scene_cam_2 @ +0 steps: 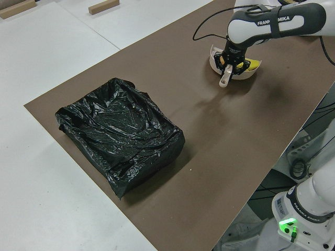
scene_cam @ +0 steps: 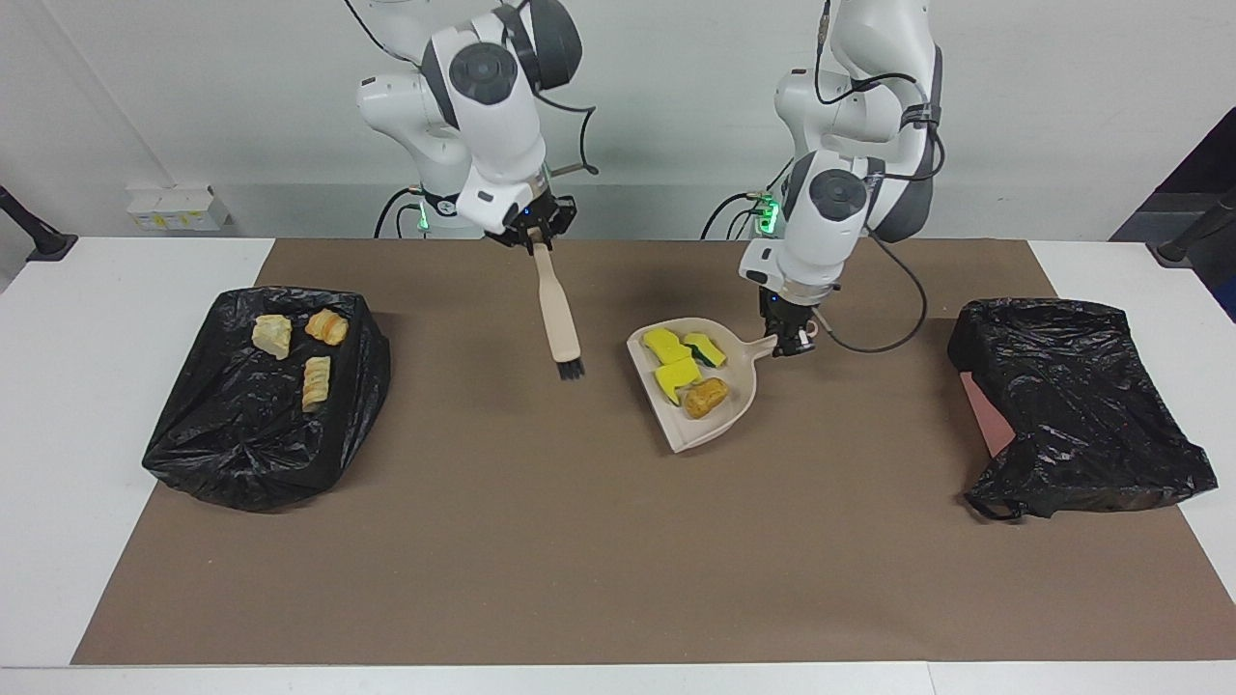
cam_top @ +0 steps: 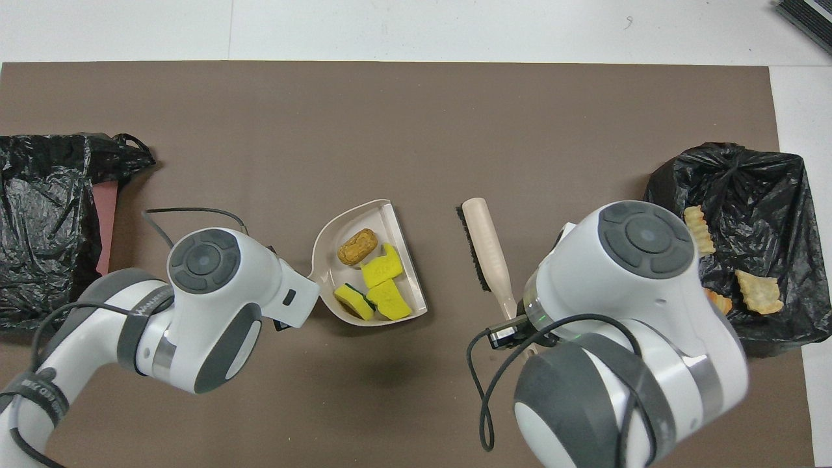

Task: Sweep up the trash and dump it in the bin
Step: 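Carry the dustpan to the black bag beside the left gripper and tip it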

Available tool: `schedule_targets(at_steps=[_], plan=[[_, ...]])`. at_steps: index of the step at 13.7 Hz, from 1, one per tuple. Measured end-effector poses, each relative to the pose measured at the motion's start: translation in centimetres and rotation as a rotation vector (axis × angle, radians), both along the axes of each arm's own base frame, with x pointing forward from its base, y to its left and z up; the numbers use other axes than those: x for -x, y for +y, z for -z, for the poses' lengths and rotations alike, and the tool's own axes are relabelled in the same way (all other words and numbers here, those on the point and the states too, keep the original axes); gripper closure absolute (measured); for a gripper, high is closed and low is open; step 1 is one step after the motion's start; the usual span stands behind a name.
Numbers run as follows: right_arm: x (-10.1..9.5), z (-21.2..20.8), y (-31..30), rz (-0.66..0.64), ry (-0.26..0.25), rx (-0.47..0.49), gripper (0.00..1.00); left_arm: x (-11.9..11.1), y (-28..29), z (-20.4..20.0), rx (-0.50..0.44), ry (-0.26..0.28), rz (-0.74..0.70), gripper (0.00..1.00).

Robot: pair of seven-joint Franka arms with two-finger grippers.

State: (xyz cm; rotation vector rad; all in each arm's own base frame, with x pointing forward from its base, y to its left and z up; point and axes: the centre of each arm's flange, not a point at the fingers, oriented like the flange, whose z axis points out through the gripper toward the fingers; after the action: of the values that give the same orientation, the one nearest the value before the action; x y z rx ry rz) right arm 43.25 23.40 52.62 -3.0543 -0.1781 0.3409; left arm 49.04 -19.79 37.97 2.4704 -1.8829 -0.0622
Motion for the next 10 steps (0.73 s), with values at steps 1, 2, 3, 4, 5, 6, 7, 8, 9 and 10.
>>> schedule_targets(at_steps=[1,2,3,4,5,6,7,8,9,10], plan=[[0.9,-0.5,0.5,0.064,0.008,0.018,0.74,-0.7,0.8,-0.9,0.007,0.005,0.006,0.69],[1.8,-0.3,1.4,0.104,0.026,0.026,0.74,-1.4,1.7,-1.9,0.016,0.012,0.011,0.69],[2.9,0.6,3.1,0.138,0.054,0.034,0.74,-2.2,2.6,-3.1,0.028,0.013,0.01,0.69],[4.3,2.0,5.4,0.168,0.071,0.055,0.74,-3.1,3.8,-4.5,0.041,0.009,0.006,0.69],[5.5,3.7,7.8,0.181,0.072,0.071,0.74,-3.9,5.1,-5.8,0.053,0.004,0.001,0.69],[6.6,5.5,9.5,0.175,0.077,0.083,0.74,-4.7,6.3,-7.3,0.061,0.003,-0.001,0.69],[7.0,6.8,10.1,0.168,0.087,0.088,0.74,-5.3,7.3,-8.3,0.063,0.008,0.004,0.69],[7.3,8.1,10.6,0.166,0.095,0.082,0.74,-6.0,8.2,-9.2,0.064,0.015,0.014,0.69],[7.7,9.4,11.4,0.16,0.093,0.069,0.74,-6.8,9.2,-9.9,0.065,0.022,0.023,0.69],[8.6,10.8,12.3,0.143,0.087,0.064,0.74,-7.6,10.4,-10.3,0.066,0.029,0.032,0.69]])
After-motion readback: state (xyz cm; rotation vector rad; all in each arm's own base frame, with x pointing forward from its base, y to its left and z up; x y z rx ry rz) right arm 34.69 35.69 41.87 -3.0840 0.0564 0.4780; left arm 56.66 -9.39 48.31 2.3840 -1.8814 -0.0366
